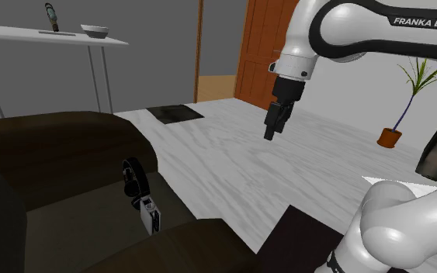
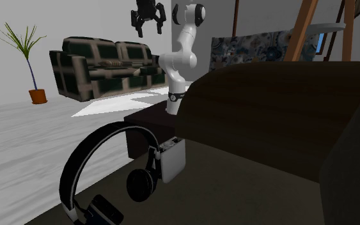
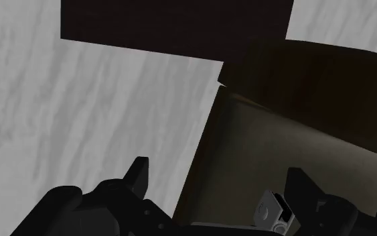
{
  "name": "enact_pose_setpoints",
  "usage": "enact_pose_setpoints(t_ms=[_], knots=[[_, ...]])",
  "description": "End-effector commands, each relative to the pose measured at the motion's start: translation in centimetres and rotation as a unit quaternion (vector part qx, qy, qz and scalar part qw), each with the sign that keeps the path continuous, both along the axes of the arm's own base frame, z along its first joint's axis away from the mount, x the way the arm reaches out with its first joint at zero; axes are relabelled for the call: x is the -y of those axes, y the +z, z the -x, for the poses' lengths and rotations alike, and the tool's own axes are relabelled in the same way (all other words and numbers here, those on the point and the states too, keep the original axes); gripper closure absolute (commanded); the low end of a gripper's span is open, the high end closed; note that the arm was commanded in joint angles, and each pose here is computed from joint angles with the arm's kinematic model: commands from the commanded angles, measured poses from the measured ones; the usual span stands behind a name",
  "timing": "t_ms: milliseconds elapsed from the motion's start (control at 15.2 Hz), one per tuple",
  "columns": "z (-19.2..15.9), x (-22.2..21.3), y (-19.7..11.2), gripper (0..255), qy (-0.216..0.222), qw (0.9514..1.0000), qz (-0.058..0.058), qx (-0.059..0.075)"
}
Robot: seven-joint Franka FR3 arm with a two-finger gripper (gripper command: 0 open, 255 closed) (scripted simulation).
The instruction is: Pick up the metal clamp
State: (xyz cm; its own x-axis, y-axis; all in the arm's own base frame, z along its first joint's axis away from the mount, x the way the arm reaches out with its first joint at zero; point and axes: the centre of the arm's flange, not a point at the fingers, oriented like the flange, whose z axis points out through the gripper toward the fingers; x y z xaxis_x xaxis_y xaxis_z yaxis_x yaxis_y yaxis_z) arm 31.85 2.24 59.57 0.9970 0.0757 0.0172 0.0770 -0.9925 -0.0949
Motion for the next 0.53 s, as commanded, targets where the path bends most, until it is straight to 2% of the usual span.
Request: enact_pose_setpoints(t_ms=[0,462], knots=[[0.0,0.0,0.0,0,0.0,1.0,0.0,0.0],[-4.9,-5.4,-5.8,0,-0.016,0.9998,0.009,0.003]])
